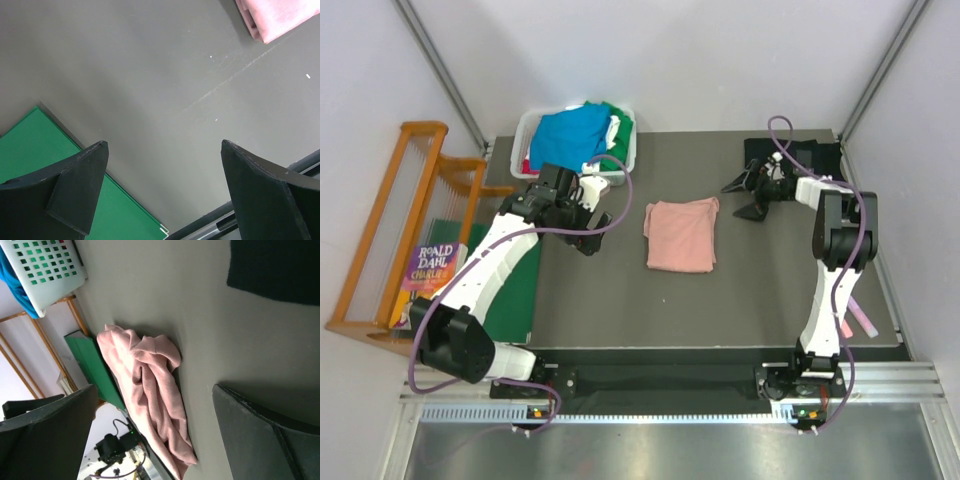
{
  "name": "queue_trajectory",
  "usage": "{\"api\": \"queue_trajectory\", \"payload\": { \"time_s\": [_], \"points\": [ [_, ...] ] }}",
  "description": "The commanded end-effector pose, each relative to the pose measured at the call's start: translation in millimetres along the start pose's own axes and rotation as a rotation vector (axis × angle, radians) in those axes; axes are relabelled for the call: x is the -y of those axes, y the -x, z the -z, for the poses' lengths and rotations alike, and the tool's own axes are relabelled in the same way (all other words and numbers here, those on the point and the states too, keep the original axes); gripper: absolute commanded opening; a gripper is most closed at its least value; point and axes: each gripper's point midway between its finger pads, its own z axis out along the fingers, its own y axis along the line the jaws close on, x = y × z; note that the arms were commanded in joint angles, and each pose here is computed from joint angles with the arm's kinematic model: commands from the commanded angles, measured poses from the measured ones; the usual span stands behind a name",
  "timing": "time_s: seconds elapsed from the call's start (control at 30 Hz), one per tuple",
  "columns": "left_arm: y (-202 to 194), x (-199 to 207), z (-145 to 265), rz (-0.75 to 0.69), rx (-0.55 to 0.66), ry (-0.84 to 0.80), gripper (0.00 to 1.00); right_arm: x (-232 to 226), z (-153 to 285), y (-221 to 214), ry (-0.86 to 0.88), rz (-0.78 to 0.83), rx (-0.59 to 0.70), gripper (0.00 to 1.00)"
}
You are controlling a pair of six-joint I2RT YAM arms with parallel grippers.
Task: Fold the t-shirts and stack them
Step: Fold the tshirt, then neatly place the folded tshirt to the corner
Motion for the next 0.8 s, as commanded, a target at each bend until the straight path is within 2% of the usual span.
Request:
{"api": "queue_trajectory", "payload": {
  "time_s": [0.0,0.27,0.5,0.77],
  "points": [
    [6.8,0.4,9.0,0.002,0.037,0.0,0.99,6.8,-12.1,0.9,-0.025,0.053,-0.014,1.0],
    [11.8,0.1,10.2,0.001,0.042,-0.003,0.99,18.2,-34.6,-23.8,0.009,0.022,-0.097,1.0],
    [12.9,0.3,10.4,-0.001,0.044,-0.006,0.99,5.3,-53.1,-68.3,-0.009,0.086,-0.174,1.0],
    [16.2,0.0,13.3,-0.001,0.052,-0.004,0.99,10.5,-62.2,-91.7,-0.024,0.089,-0.222,1.0]
  ]
}}
